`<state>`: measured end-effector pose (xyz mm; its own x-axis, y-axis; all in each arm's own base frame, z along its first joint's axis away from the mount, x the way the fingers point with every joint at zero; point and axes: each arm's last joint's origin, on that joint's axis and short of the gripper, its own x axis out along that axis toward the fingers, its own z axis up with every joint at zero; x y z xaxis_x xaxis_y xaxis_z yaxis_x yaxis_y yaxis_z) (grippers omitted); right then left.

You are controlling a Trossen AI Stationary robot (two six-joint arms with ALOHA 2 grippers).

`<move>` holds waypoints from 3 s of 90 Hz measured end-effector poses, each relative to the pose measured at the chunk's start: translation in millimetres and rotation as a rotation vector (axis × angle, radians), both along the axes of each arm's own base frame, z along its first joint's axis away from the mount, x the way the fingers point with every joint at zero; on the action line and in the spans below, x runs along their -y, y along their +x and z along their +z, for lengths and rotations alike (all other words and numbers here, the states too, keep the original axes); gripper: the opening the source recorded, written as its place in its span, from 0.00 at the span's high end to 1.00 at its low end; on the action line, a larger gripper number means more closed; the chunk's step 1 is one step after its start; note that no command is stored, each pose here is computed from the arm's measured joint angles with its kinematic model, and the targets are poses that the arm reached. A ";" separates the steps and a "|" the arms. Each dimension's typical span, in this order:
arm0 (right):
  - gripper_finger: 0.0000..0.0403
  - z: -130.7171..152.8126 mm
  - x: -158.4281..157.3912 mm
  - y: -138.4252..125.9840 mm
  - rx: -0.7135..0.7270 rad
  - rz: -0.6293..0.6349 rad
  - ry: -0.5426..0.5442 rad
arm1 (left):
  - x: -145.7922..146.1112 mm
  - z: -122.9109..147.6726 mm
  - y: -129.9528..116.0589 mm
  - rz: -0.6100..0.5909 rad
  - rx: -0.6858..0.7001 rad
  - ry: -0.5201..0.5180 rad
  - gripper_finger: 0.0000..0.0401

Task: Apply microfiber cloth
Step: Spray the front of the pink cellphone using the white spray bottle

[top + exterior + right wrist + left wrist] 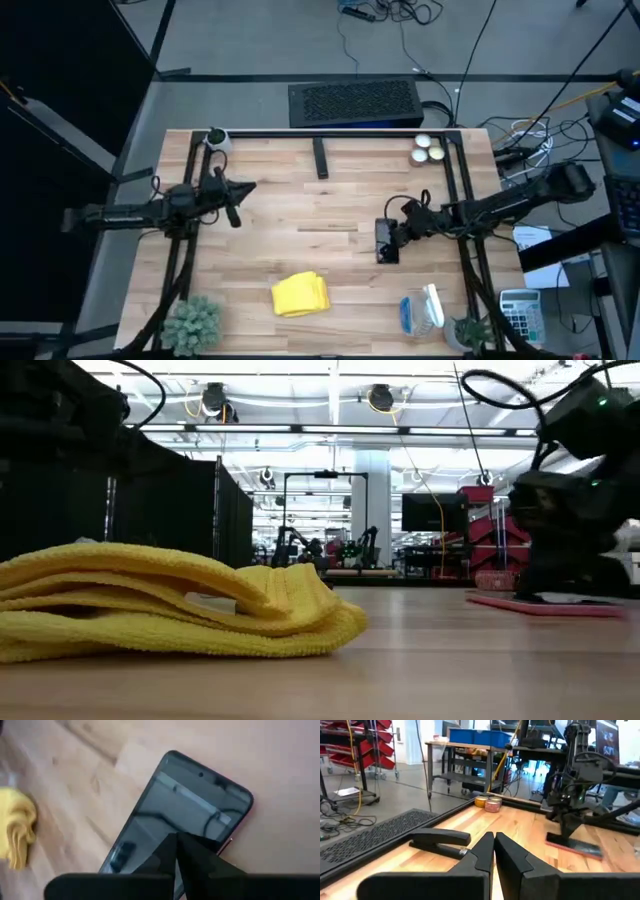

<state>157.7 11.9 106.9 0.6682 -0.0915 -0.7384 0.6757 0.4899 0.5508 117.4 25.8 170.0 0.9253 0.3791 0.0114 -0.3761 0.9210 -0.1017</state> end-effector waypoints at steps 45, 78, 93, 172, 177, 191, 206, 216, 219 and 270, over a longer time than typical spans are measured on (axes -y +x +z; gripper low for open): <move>1.00 1.5 25.6 58.7 0.102 0.104 -0.104 | -8.9 32.2 67.0 -0.066 -0.207 -0.037 1.00; 0.94 19.3 19.7 58.7 0.127 0.248 0.172 | -5.3 28.1 157.2 -0.262 -0.374 -0.081 1.00; 0.76 12.6 14.8 50.3 0.003 0.169 0.185 | -6.1 15.2 195.4 -0.356 -0.435 -0.093 1.00; 0.50 -2.1 14.4 61.0 0.025 -0.180 0.204 | -4.6 -80.4 305.9 -0.505 -0.632 -0.035 1.00; 0.50 -2.9 14.4 61.2 0.023 -0.181 0.203 | -2.4 -82.1 311.2 -0.524 -0.625 -0.040 1.00; 0.50 -2.9 14.4 63.4 0.045 -0.171 0.181 | 1.6 -82.5 321.0 -0.530 -0.602 -0.028 1.00; 0.52 -1.0 13.4 66.1 0.083 -0.119 0.129 | 1.5 -80.7 323.2 -0.530 -0.598 -0.029 1.00; 0.61 -1.2 12.1 66.0 0.076 -0.073 0.085 | 1.7 -79.1 325.1 -0.531 -0.596 -0.028 1.00; 0.66 -1.4 11.6 65.9 0.073 -0.062 0.075 | 1.7 -78.2 326.1 -0.532 -0.593 -0.028 1.00; 0.98 80.5 9.5 45.1 0.423 0.203 -0.290 | 10.5 81.8 265.5 -0.448 -0.589 0.011 1.00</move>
<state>202.7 2.4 187.3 0.9267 -0.0896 -0.3650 0.3007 0.7593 0.5770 383.0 15.3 251.7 0.8451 -0.0333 -0.5335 0.0463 0.9989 0.0110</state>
